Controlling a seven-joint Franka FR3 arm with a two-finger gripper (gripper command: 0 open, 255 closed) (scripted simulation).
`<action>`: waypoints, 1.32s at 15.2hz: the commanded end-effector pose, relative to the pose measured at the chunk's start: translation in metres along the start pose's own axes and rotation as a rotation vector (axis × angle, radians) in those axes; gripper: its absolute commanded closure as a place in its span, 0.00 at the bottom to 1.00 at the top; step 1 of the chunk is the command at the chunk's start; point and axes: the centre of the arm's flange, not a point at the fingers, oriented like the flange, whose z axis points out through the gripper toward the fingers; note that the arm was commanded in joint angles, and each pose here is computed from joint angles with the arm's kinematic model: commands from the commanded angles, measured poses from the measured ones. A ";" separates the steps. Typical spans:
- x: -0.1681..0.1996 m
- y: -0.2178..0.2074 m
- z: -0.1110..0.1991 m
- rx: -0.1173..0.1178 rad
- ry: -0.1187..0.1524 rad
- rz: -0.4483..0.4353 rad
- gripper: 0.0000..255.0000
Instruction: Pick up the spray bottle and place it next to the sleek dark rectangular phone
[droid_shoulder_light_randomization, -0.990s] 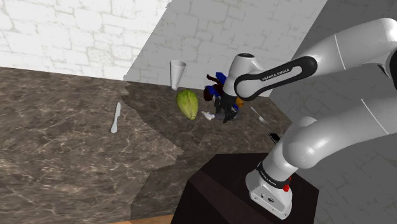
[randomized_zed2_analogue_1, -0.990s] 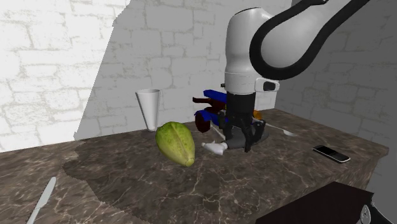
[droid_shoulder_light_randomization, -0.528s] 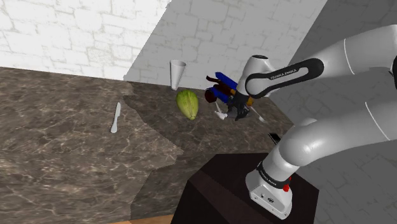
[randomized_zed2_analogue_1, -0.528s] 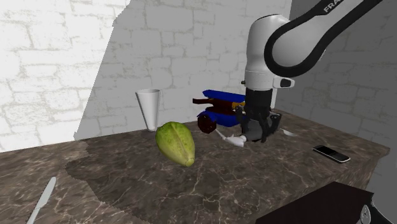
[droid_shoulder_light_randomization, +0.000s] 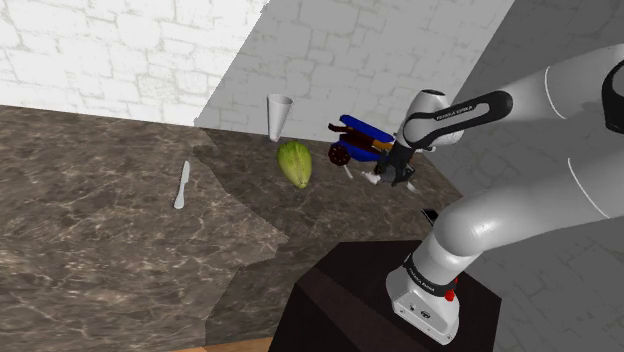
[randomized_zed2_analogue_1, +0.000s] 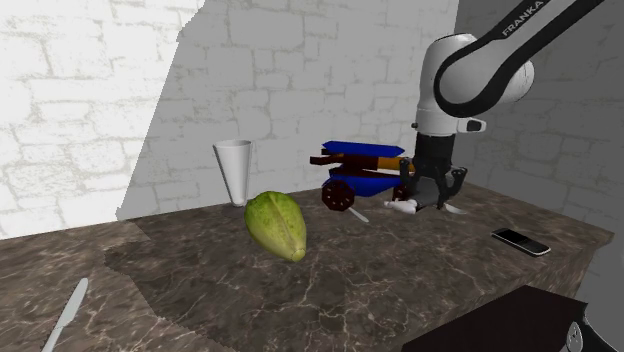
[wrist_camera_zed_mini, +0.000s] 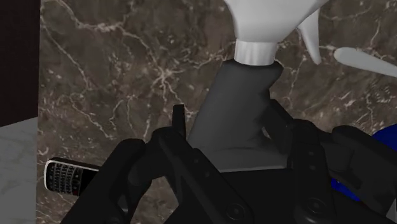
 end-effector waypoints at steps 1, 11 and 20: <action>0.025 0.003 0.002 0.001 0.001 -0.002 1.00; 0.106 0.014 0.021 0.001 0.001 -0.002 1.00; 0.104 0.014 0.069 0.001 0.001 -0.002 1.00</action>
